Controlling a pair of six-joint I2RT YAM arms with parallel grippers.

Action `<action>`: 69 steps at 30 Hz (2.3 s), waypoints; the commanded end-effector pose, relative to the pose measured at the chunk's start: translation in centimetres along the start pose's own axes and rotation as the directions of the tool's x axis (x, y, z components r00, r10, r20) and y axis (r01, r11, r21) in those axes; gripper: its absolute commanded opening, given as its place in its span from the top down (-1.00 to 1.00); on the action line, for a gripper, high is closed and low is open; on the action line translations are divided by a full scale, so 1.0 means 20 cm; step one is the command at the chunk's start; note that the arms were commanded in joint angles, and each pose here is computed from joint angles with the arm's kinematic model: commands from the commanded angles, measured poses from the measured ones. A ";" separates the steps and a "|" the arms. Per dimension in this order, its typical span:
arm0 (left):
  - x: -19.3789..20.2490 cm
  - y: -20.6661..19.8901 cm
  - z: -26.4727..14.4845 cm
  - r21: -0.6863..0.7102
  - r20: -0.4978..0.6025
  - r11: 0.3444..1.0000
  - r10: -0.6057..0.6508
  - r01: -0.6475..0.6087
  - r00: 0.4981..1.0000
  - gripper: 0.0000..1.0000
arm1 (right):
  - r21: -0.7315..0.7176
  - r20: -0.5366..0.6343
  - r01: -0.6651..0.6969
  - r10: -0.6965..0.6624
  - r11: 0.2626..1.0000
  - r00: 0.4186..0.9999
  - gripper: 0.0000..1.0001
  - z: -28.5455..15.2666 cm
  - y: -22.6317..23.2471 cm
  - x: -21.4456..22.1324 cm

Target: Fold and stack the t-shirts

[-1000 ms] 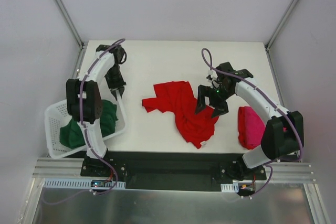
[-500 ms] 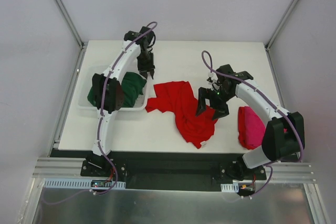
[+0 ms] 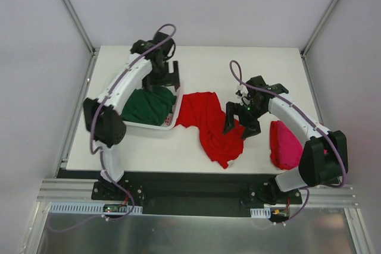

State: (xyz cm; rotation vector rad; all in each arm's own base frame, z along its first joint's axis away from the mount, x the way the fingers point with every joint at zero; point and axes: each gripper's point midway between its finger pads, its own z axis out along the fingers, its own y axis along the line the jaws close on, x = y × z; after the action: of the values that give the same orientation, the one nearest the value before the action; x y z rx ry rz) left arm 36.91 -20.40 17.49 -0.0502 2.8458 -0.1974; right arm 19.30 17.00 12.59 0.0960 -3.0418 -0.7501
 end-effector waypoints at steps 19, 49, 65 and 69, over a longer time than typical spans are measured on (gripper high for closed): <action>0.12 1.30 -0.22 -0.306 0.119 0.862 -0.386 0.403 0.915 -0.99 | -0.034 -0.019 0.033 -0.034 0.999 0.999 -0.91 -0.04 0.05 0.07; -0.24 1.61 0.07 -0.125 0.068 0.773 -0.619 0.623 0.782 1.00 | 0.007 -0.012 -0.004 0.004 1.000 1.000 -0.91 -0.06 0.00 0.17; -0.74 0.84 0.30 0.153 0.057 0.825 -0.557 0.544 0.829 0.86 | -0.008 0.015 -0.008 0.008 1.000 1.000 -0.91 -0.07 0.02 0.25; -0.78 0.72 0.27 0.254 0.029 0.791 -0.581 0.556 0.813 -0.89 | 0.006 0.019 -0.015 0.015 1.000 1.000 -0.91 -0.06 -0.02 0.29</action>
State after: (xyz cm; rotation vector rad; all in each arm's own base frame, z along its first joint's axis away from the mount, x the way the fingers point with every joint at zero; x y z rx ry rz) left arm 51.85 -3.15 10.57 -0.7991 2.7077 -0.4075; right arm 14.39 16.27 13.25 0.0894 -3.0422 -0.7587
